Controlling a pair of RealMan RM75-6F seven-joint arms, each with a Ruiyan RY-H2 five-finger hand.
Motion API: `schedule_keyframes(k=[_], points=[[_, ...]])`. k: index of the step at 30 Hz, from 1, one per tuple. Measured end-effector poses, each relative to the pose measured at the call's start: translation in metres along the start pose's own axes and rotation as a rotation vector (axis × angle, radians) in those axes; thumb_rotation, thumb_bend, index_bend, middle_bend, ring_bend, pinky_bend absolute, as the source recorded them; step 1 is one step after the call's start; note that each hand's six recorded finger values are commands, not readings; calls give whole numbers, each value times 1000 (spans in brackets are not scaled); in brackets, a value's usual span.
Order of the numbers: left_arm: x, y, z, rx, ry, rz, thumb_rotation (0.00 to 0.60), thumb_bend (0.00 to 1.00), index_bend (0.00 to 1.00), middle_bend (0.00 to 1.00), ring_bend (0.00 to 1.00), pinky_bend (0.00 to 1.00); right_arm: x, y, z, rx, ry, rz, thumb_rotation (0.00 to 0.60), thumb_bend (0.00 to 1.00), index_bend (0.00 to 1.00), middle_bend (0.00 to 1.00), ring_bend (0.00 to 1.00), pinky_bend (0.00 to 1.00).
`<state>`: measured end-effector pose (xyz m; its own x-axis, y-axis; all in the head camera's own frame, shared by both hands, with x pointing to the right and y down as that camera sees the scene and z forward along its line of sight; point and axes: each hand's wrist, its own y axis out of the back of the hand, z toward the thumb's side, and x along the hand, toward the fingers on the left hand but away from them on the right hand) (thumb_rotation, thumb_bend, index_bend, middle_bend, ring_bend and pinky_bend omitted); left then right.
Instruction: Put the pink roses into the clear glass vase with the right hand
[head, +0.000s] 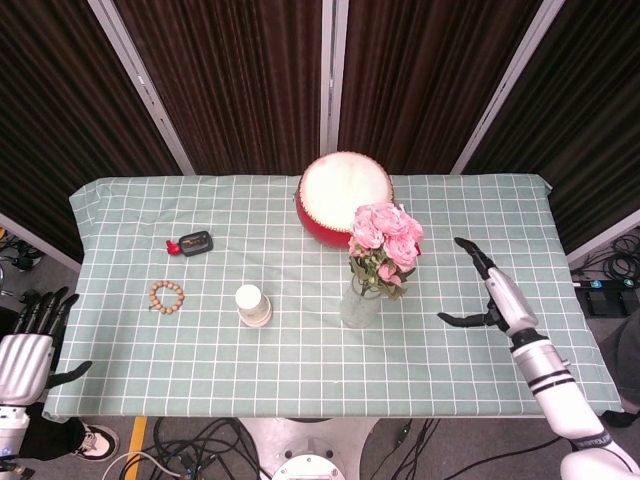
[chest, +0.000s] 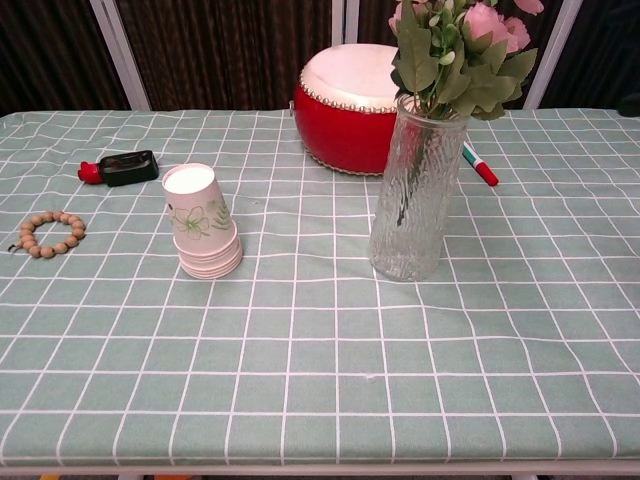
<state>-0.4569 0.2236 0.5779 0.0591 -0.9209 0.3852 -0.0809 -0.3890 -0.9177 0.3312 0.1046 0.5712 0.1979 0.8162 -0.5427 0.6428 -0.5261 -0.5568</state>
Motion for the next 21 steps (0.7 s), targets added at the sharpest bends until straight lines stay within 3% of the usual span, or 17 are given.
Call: schedule_keyframes(k=[6, 12, 17, 21], points=[[2, 0, 5, -4, -10, -1, 600, 0, 72, 0, 0, 103, 40, 21, -21, 375, 49, -224, 600, 80, 0, 0, 0, 0], [3, -1, 8, -6, -15, -6, 600, 0, 72, 0, 0, 103, 96, 22, -70, 767, -37, -344, 600, 87, 0, 0, 0, 0], [3, -2, 9, 1, -20, -5, 600, 0, 72, 0, 0, 103, 129, 11, -105, 895, -125, -347, 600, 97, 0, 0, 0, 0], [2, -1, 9, 5, -26, 7, 600, 0, 72, 0, 0, 103, 134, 8, -116, 920, -159, -347, 600, 101, 0, 0, 0, 0]])
